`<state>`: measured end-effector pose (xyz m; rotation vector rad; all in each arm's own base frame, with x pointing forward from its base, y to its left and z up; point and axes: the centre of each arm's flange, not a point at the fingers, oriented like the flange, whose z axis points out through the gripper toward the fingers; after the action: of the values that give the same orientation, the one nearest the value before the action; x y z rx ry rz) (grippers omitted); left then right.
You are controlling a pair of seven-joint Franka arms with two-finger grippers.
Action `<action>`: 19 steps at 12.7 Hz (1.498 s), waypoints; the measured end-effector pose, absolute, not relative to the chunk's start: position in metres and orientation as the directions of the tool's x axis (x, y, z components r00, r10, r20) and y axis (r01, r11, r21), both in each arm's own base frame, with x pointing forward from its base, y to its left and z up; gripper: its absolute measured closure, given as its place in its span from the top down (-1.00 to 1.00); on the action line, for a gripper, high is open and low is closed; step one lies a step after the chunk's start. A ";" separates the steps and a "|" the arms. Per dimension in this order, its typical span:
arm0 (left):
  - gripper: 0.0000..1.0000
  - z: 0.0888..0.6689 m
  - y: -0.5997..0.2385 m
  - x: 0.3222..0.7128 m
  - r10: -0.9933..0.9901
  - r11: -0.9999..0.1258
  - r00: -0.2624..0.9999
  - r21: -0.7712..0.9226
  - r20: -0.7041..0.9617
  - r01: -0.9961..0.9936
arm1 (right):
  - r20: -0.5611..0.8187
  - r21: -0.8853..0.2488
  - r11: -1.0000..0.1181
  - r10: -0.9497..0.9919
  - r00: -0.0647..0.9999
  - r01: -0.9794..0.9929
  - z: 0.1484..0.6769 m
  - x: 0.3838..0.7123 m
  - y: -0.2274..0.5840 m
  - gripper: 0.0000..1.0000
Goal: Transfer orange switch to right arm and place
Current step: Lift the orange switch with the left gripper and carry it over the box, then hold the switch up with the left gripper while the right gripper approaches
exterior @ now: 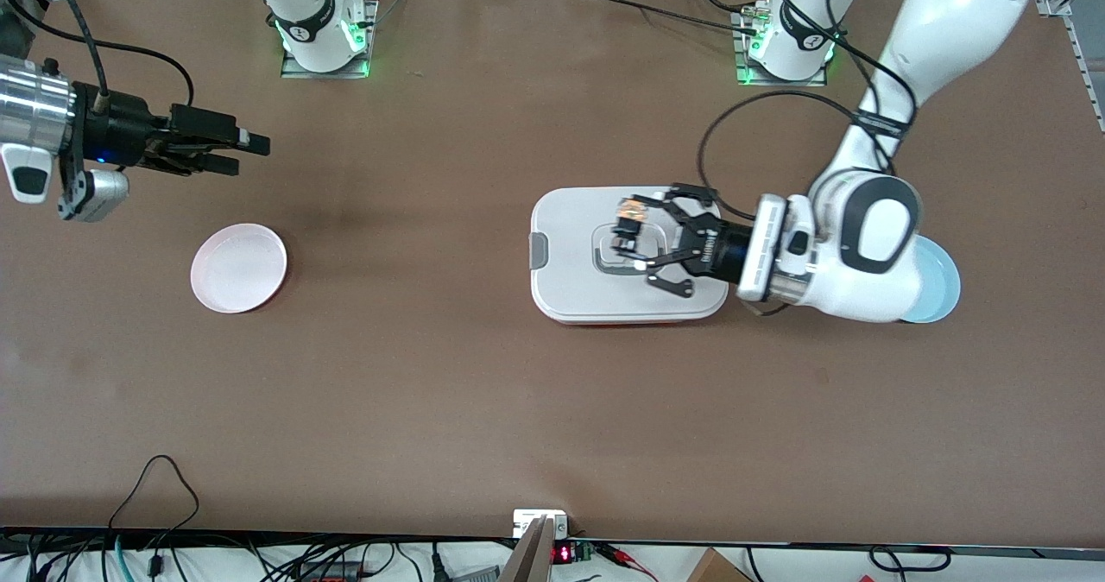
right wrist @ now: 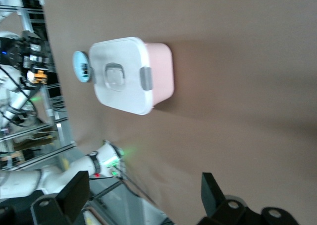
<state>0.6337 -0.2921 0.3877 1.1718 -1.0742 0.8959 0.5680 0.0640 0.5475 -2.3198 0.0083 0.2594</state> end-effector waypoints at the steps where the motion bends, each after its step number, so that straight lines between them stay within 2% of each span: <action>1: 0.44 0.395 -0.318 0.631 0.018 0.155 0.278 0.272 0.960 -0.950 | -0.217 -0.762 -0.635 0.072 0.973 -0.123 0.535 0.574 0.067 1.00; 6: 0.44 0.414 -0.432 0.595 0.073 0.013 0.348 0.348 0.935 -0.937 | -0.348 -0.891 -0.345 0.102 0.932 -0.294 0.478 0.590 0.099 1.00; 9: 0.44 0.415 -0.444 0.589 0.066 -0.006 0.359 0.360 0.931 -0.933 | -0.400 -0.902 -0.215 0.099 0.911 -0.373 0.454 0.593 0.108 1.00; 15: 0.44 0.415 -0.441 0.591 0.065 -0.015 0.377 0.379 0.924 -0.925 | -0.443 -0.895 -0.123 0.121 0.888 -0.430 0.430 0.599 0.137 1.00; 19: 0.44 0.430 -0.447 0.595 0.039 -0.063 0.362 0.363 0.932 -0.930 | -0.451 -0.891 -0.107 0.097 0.887 -0.441 0.426 0.602 0.158 1.00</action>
<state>0.5946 -0.4472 0.4304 1.3926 -0.8790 0.9909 0.6019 0.1578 0.4255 -1.6202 0.2725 0.4635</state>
